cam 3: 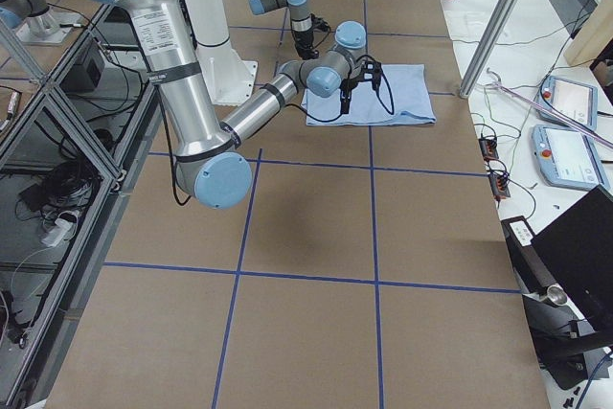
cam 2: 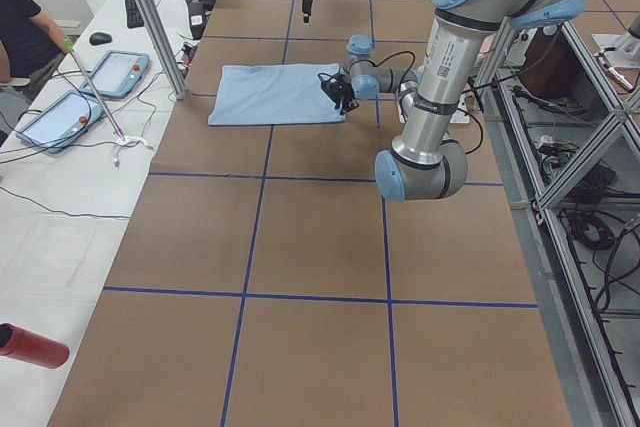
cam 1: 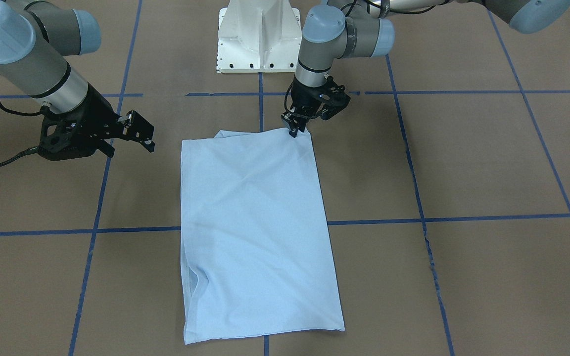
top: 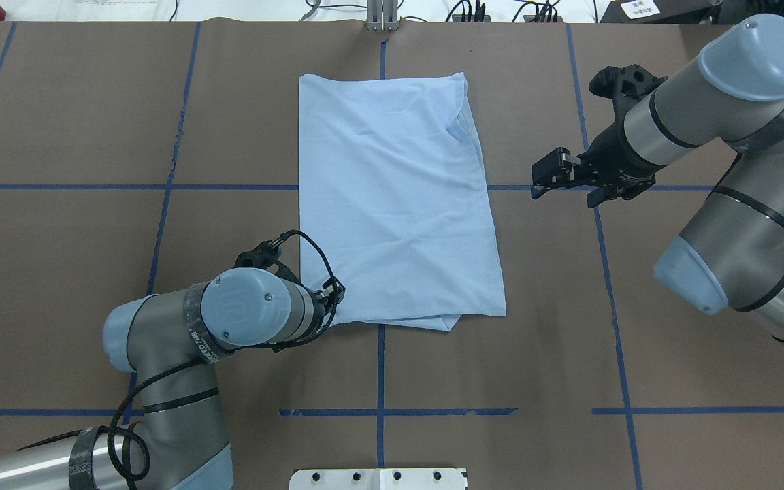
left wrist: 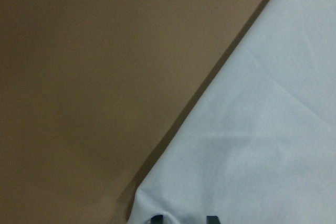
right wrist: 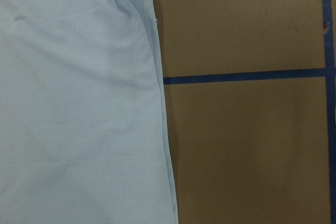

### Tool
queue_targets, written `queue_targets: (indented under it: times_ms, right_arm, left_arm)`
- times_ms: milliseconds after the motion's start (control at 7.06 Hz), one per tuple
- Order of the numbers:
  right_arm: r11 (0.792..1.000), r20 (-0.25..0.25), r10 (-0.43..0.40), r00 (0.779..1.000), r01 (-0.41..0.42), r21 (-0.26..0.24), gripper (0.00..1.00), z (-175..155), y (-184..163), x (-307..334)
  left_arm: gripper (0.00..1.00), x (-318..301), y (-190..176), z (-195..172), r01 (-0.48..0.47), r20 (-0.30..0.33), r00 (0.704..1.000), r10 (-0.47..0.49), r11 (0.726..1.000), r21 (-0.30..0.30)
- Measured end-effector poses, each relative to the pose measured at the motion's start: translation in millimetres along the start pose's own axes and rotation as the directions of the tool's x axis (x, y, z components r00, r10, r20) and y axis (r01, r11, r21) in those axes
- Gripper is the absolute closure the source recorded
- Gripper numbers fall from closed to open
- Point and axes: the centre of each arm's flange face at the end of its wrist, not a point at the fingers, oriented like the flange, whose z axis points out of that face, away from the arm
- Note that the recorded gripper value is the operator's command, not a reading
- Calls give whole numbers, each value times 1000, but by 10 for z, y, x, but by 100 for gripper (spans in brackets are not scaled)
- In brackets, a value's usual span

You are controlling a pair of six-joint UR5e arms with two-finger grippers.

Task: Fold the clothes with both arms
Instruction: 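Move the left gripper to the shirt's near corner and grasp it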

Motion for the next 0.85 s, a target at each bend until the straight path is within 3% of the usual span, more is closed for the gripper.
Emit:
queue_targets:
  times_ms: [567, 709, 850]
  right_arm:
    - [1000, -1, 0, 1000, 0, -3, 0, 24, 18, -14]
    - [1000, -1, 0, 1000, 0, -3, 0, 26, 20, -14]
    - [1000, -2, -1, 1000, 1, -3, 0, 29, 22, -14]
  left_arm:
    - [6, -45, -41, 62, -65, 45, 997, 64, 998, 18]
    - [15, -56, -44, 109, -65, 54, 996, 64, 998, 23]
    - [40, -57, -46, 141, -65, 59, 996, 64, 998, 26]
